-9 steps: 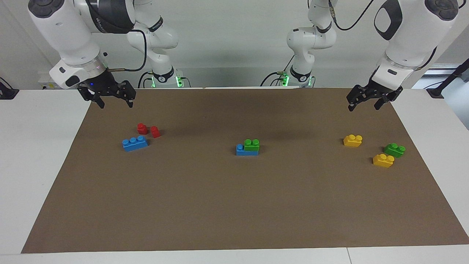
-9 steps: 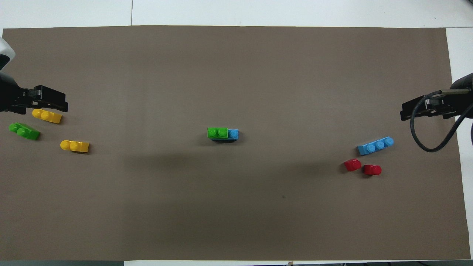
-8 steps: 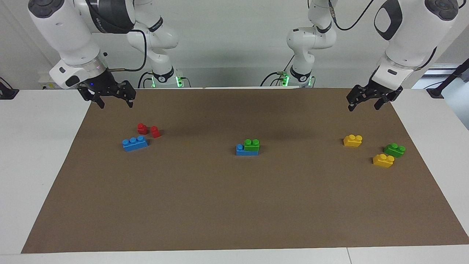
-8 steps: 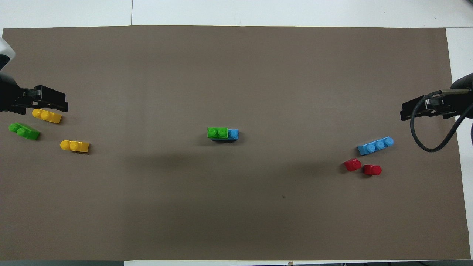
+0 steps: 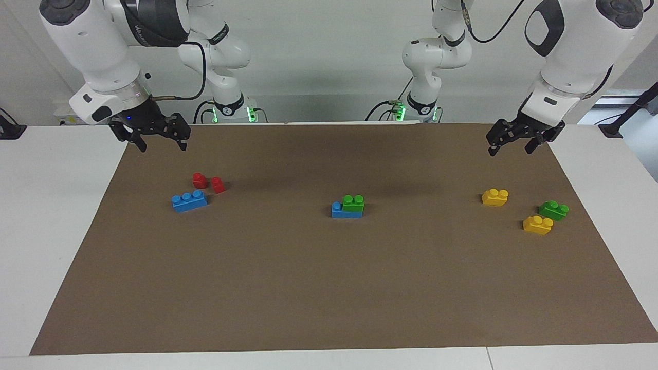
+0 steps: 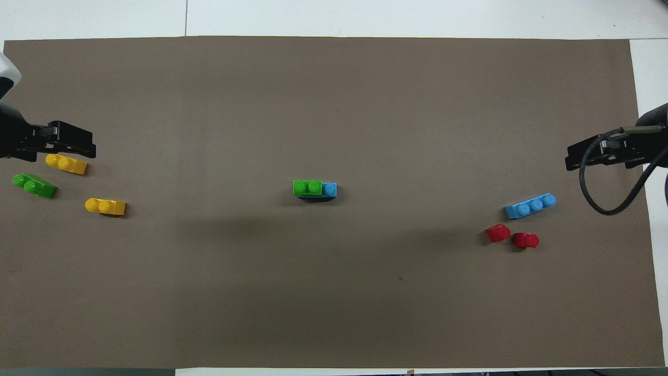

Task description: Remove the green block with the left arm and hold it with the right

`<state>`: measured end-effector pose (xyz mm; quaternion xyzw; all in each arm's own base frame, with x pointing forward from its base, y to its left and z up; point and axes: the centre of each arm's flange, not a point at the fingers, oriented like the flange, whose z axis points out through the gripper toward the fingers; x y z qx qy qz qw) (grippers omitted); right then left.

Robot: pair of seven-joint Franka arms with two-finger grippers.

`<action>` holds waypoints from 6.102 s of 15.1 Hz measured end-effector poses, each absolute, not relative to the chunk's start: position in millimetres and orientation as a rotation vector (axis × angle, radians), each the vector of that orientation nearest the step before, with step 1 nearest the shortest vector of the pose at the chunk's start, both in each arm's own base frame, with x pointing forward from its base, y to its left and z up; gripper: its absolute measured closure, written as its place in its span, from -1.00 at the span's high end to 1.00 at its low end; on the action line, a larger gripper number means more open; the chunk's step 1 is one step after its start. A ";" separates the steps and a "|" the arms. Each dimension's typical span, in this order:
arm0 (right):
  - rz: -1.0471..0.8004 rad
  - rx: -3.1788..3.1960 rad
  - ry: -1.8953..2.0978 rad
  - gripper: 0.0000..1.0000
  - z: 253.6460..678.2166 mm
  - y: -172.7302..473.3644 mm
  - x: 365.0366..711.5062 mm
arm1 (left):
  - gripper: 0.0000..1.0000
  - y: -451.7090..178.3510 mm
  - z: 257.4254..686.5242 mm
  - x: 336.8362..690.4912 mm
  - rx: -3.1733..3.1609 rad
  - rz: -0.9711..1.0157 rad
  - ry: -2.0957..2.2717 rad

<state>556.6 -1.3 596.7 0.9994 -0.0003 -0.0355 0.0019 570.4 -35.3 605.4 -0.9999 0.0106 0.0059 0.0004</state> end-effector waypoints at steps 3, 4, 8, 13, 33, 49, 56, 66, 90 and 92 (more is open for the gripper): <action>-0.120 3.127 -0.166 1.00 593.9 3.9 556.2 | 1.00 -37.0 605.9 570.1 -3.141 0.017 0.037; -0.118 3.118 -0.256 1.00 593.3 8.0 556.4 | 1.00 -37.6 606.2 570.0 -3.141 0.015 0.039; -0.079 3.073 -0.600 1.00 583.1 52.1 557.1 | 1.00 -38.2 607.6 569.3 -3.141 0.010 0.016; -0.174 3.042 -1.158 1.00 552.7 110.0 556.3 | 1.00 -61.1 605.2 564.2 -3.139 0.024 -0.206; -0.493 2.645 -2.217 1.00 409.1 245.3 570.0 | 1.00 -304.9 519.5 474.7 -2.470 0.069 -2.142; -0.547 2.569 -2.319 1.00 308.9 307.3 559.3 | 1.00 -368.4 392.8 489.3 -2.171 -0.050 -2.339; -0.521 2.584 -2.328 1.00 286.9 331.5 549.2 | 1.00 -374.9 368.7 496.2 -2.143 -0.074 -2.374; -0.502 2.641 -2.263 -0.30 279.3 331.9 544.0 | 1.00 -375.1 351.7 504.0 -2.135 -0.120 -2.403; -0.444 2.655 -2.296 -0.30 280.1 327.9 547.6 | -0.31 -345.0 421.2 515.2 -2.235 -0.217 -2.290; -0.467 2.641 -2.292 -0.30 280.7 322.8 550.9 | -0.31 -319.7 444.4 527.2 -2.239 -0.206 -2.266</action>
